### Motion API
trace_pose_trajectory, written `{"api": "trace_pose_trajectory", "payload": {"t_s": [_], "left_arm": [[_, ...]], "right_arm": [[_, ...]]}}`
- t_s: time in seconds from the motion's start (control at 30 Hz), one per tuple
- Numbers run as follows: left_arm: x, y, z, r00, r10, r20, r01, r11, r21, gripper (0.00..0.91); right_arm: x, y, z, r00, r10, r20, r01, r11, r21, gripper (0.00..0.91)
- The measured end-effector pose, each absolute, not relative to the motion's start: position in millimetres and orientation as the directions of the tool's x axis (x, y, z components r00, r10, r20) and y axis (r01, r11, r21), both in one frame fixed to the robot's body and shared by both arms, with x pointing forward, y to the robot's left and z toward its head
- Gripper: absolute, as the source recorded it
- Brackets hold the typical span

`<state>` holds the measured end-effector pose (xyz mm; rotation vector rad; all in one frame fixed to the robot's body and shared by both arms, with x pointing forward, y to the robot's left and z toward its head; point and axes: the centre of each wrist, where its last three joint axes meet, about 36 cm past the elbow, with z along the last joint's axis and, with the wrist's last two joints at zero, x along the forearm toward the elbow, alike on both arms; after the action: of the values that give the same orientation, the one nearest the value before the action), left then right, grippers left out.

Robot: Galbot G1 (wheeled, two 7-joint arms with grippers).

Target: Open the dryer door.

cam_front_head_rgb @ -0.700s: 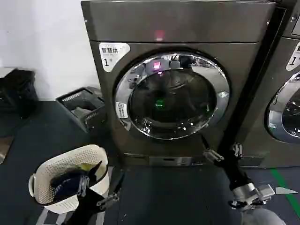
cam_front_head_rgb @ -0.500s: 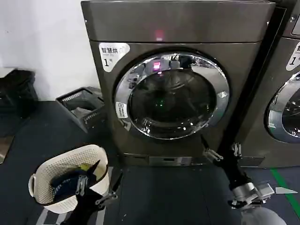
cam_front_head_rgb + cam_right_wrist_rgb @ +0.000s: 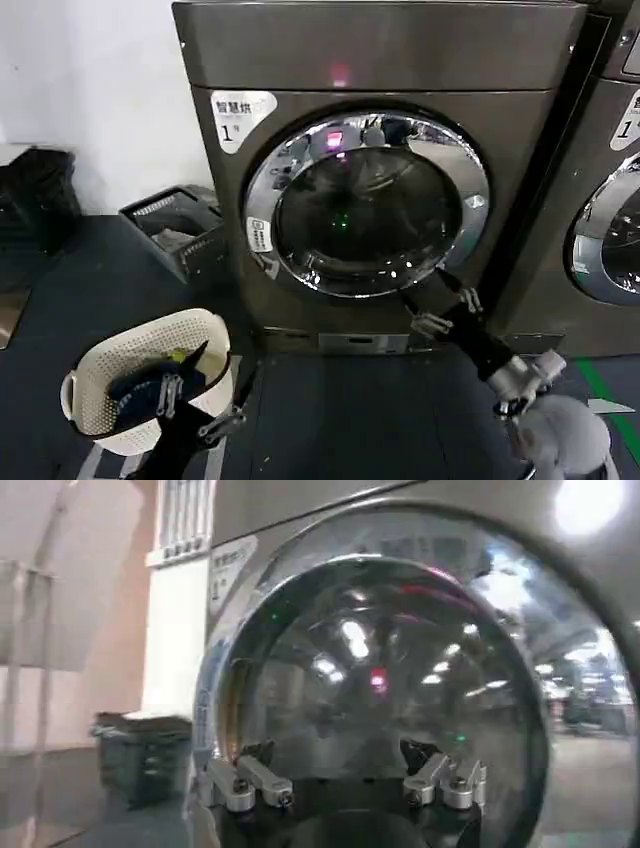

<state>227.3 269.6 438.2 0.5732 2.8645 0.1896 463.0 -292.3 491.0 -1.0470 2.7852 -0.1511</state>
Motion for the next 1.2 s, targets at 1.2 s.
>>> {"api": "trace_pose_trajectory", "payload": {"t_s": [1.2], "left_arm": [[221.9,271.9,444.5,-0.943,0.32,-0.086,0.305,0.939,0.157,0.907]], "right_arm": [[617.2,-113.2,498.7,-0.479,-0.877,-0.03,-0.874,0.48,-0.076,0.907]]}}
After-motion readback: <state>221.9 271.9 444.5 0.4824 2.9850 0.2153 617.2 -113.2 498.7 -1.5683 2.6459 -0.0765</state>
